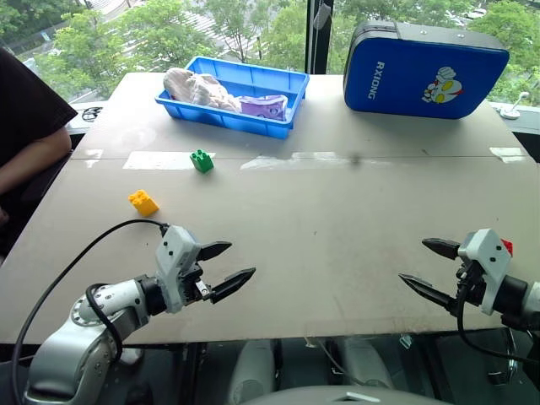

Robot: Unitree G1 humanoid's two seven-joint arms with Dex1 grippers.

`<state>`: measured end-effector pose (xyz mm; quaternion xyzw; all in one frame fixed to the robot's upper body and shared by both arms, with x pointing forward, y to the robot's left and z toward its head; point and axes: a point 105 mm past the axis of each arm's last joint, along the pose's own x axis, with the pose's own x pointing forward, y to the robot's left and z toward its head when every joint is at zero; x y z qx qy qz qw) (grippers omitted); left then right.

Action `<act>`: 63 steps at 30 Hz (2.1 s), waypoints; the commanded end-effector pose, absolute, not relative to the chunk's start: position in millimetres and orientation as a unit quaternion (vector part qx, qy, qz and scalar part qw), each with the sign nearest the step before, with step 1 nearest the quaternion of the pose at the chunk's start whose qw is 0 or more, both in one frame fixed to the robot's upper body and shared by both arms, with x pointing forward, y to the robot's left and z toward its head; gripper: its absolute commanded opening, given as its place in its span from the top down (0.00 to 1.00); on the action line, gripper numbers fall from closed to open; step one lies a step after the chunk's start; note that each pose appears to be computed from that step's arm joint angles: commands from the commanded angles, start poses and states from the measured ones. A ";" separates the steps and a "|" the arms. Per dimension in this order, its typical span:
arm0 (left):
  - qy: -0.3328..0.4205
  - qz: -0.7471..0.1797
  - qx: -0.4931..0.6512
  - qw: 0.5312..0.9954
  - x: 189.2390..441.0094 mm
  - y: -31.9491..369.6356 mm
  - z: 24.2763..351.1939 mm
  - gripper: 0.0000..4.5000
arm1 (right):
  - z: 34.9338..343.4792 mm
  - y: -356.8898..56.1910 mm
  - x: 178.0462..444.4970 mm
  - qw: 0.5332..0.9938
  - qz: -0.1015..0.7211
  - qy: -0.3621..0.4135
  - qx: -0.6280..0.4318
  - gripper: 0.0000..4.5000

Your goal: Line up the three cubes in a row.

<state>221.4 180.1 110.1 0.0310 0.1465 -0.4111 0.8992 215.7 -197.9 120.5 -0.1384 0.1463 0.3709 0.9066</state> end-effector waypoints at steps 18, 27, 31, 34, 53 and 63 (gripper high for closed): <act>0.017 -0.668 0.087 0.738 232.7 87.3 192.9 0.01 | 157.8 -320.4 253.7 0.948 -0.162 0.253 -0.108 0.00; -0.005 -0.715 0.099 0.693 239.6 66.5 193.5 0.01 | 142.2 -330.5 254.5 0.940 -0.165 0.297 -0.022 0.00; -0.009 -0.716 0.102 0.690 239.2 63.9 193.8 0.01 | 134.4 -332.9 257.1 0.935 -0.180 0.306 -0.004 0.00; -0.011 -0.716 0.102 0.691 238.4 63.5 194.6 0.01 | 127.3 -332.6 258.7 0.930 -0.190 0.315 0.008 0.00; -0.004 -0.697 0.101 0.710 236.0 69.2 193.1 0.00 | 114.4 -325.9 267.2 0.921 -0.156 0.357 0.003 0.70; 0.005 -0.591 0.089 0.801 237.9 108.9 177.7 0.00 | 171.5 -152.6 287.6 0.874 0.398 0.162 -0.229 0.70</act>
